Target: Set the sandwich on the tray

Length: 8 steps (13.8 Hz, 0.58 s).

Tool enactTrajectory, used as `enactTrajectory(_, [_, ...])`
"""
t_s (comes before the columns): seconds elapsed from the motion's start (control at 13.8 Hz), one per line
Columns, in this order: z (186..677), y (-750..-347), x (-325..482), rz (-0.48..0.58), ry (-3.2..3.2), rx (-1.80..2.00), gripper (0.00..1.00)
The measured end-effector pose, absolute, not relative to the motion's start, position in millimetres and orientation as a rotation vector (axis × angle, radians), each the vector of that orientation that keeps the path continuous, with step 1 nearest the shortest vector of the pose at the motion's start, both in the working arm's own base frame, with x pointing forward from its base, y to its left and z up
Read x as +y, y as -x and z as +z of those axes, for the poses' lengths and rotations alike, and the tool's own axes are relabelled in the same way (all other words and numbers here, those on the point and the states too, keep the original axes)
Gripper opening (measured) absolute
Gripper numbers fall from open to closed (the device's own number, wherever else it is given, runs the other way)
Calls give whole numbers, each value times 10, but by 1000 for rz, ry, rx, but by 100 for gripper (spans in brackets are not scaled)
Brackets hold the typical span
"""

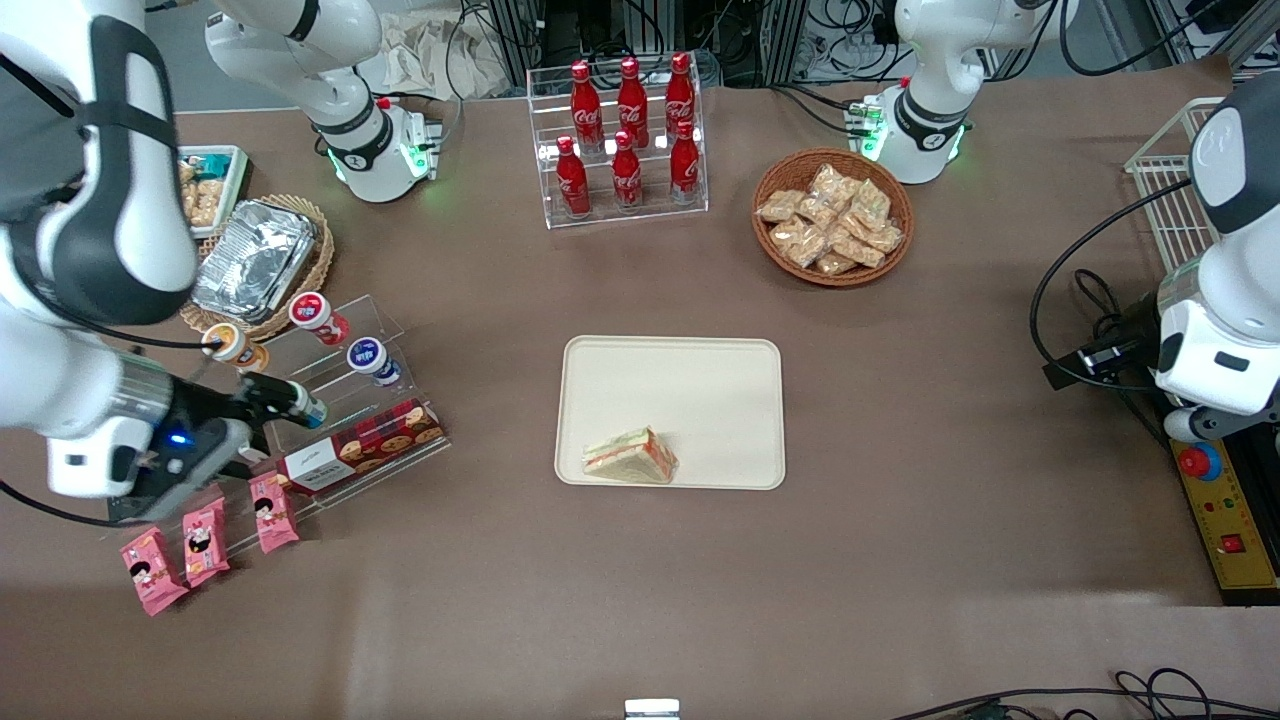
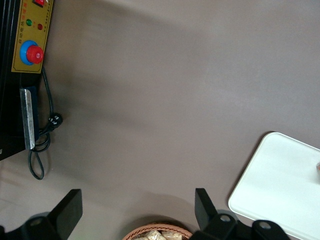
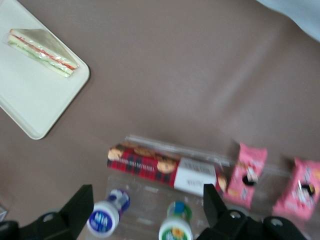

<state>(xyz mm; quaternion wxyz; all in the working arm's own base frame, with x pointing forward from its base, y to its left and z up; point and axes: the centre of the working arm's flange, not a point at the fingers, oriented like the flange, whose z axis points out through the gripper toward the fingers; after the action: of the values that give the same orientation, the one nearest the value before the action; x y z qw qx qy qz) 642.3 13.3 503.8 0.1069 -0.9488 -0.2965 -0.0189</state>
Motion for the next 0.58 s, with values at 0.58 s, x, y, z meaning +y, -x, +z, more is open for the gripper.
enactTrajectory(0.58, [5462,-6110,-465,74,3024,-525,98])
